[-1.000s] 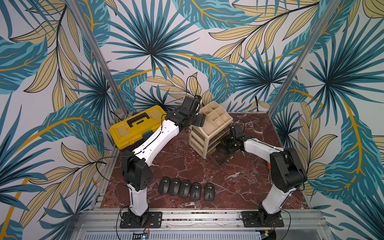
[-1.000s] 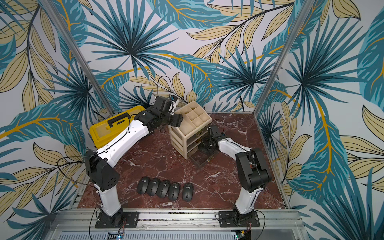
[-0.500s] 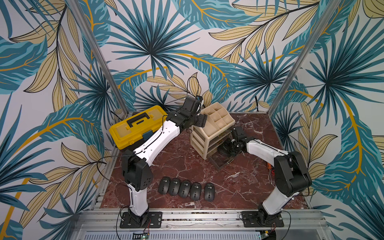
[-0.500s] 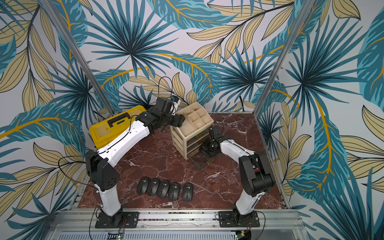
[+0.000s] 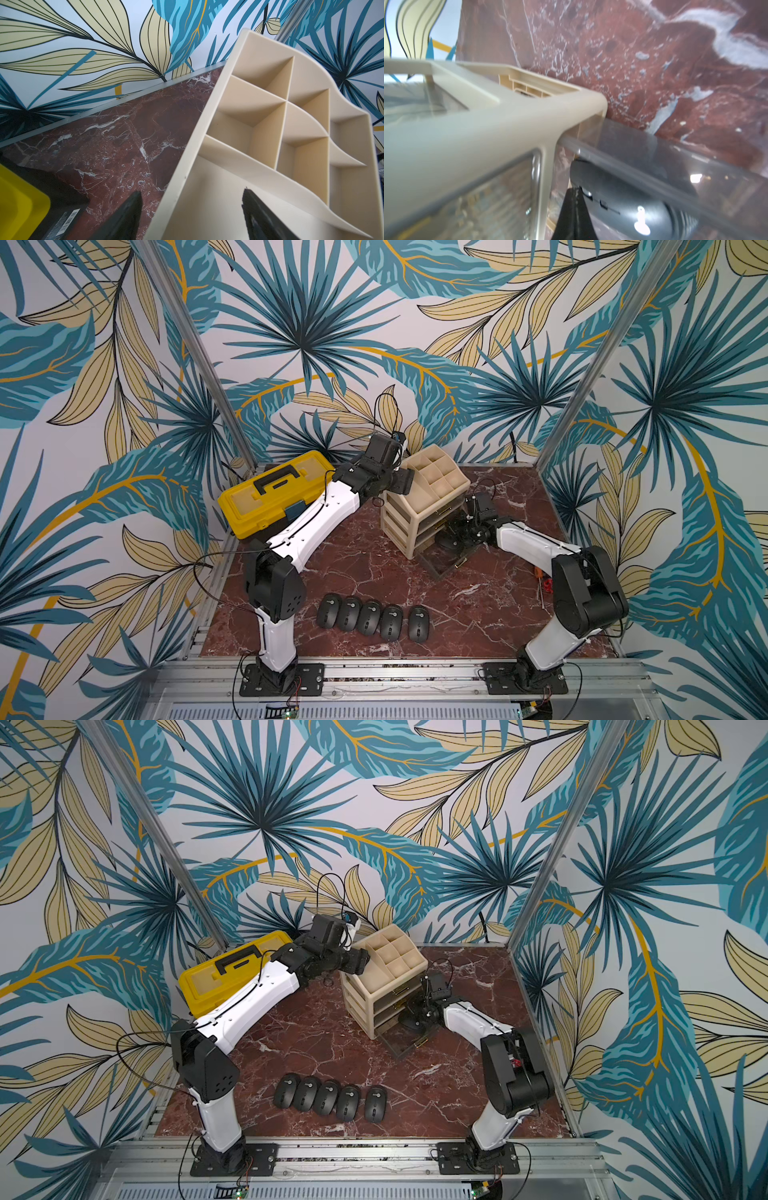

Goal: Take the mice out of the drawer
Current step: Adjust the mouse in the drawer, then pick up the mouse from the drawer.

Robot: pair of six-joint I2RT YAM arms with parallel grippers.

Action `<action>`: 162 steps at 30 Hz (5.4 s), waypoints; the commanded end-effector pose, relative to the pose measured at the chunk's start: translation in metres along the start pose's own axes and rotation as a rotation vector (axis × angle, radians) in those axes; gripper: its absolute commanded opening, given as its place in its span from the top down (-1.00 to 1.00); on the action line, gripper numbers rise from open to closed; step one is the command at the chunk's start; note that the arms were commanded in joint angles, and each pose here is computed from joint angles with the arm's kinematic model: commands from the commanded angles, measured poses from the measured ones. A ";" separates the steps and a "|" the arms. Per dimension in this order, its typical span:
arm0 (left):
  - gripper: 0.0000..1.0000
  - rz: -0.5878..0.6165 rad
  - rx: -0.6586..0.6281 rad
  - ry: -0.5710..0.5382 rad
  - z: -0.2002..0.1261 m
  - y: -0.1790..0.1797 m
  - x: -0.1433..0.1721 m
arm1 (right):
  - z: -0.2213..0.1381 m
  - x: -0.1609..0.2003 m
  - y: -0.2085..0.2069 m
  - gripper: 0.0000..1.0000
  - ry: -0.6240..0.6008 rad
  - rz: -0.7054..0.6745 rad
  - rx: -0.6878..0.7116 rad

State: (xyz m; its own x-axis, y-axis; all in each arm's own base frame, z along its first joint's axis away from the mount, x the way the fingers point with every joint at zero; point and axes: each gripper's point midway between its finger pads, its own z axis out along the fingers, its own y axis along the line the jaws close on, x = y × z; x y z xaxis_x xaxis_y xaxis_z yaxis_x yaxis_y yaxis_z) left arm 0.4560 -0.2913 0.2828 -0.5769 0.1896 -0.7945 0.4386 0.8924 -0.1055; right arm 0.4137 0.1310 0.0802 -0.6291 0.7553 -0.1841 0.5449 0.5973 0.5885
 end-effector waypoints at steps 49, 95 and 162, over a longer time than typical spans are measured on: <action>-0.53 0.003 0.046 0.130 0.026 -0.010 0.043 | 0.003 0.027 -0.033 1.00 0.167 -0.264 0.137; -0.67 0.258 0.138 -0.146 -0.123 -0.083 -0.045 | -0.142 0.046 -0.063 0.67 -0.034 -0.440 -0.019; -0.22 0.430 0.279 0.435 0.123 -0.210 0.184 | -0.223 0.077 -0.116 0.61 -0.023 -0.461 0.035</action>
State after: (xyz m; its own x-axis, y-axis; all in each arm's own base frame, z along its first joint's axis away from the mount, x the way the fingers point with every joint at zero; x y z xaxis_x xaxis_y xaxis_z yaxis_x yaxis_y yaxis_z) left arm 0.3402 -0.4794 0.0757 -0.5348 0.7162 -0.4484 0.8039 0.5947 -0.0090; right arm 0.1807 0.0570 0.1686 -0.7908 0.4310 -0.4346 0.2550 0.8775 0.4062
